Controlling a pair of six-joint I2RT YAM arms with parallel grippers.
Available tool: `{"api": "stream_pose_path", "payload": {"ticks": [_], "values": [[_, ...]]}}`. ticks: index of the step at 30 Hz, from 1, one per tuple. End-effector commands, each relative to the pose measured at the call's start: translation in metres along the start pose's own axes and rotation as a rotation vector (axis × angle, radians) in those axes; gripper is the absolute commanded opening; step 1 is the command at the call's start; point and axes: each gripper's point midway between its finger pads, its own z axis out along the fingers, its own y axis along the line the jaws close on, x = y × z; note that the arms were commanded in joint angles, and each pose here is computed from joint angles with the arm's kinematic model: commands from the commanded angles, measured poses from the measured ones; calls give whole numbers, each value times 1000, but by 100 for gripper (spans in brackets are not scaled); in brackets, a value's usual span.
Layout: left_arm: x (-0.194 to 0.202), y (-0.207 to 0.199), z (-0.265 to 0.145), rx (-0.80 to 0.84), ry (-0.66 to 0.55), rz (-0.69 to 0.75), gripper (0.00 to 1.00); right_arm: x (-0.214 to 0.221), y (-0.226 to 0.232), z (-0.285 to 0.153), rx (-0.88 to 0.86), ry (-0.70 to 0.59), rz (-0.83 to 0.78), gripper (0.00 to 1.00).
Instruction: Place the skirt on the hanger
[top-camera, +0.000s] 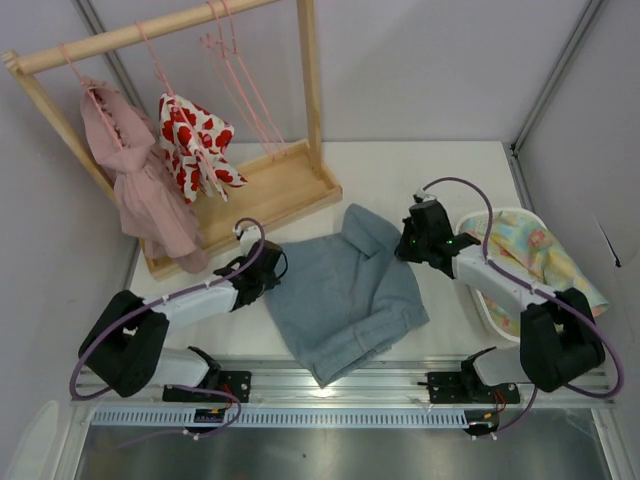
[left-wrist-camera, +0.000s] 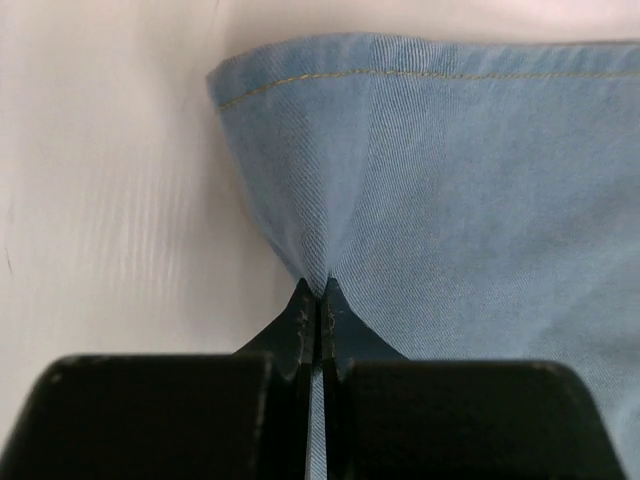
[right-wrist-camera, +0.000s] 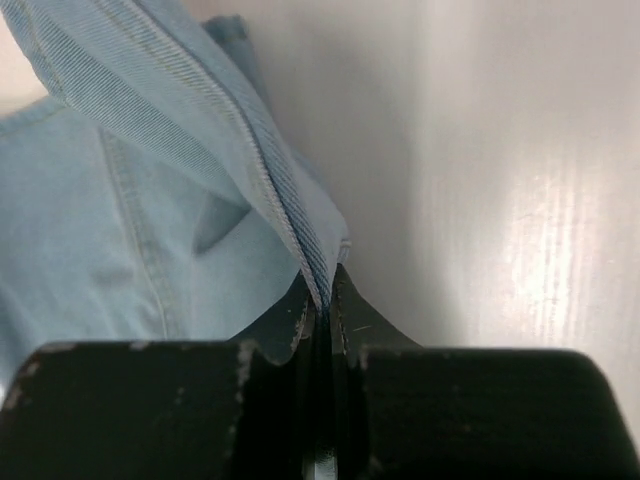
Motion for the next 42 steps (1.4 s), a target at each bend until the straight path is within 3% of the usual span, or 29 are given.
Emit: {"api": "stream_pose_path", "payload": {"ticks": [1,5,6,8,9,12,13,16,17,18,22,26,28,35,42], "values": [[-73,-30,3,72,-191,58,0,-30,-8,-19,2,-135,69,0],[-115,-53,4,115,-298,130,0,-18,-32,-18,59,-123,111,0],[-130,-60,3,119,-324,133,0,-15,-37,-17,74,-109,128,4],[-130,-64,11,138,-304,161,1,-7,-39,-17,87,-75,123,19],[-135,-71,11,164,-311,184,2,-5,-41,-18,93,-72,120,47],[-130,-83,15,204,-258,238,22,-7,-43,-28,100,-82,114,80],[-127,-84,15,207,-241,247,40,-10,-43,-32,104,-93,112,82],[-121,-77,9,182,-179,240,70,-21,-39,-53,101,-125,83,89],[-117,-75,6,178,-163,236,74,-25,-38,-59,104,-138,74,91],[-121,-74,-4,189,-170,203,80,-31,-37,-68,100,-160,65,91],[-108,-58,-33,193,-132,134,83,-38,-22,-89,64,-175,21,89],[-78,-72,-72,357,-117,106,80,-1,4,-85,-33,-104,-17,82],[-58,-90,-92,445,-104,109,74,24,16,-79,-70,-63,-40,78],[27,-116,-100,538,43,107,33,105,14,-66,-94,74,17,38],[102,-111,-95,485,189,154,12,161,-25,-70,55,177,20,34]]}}
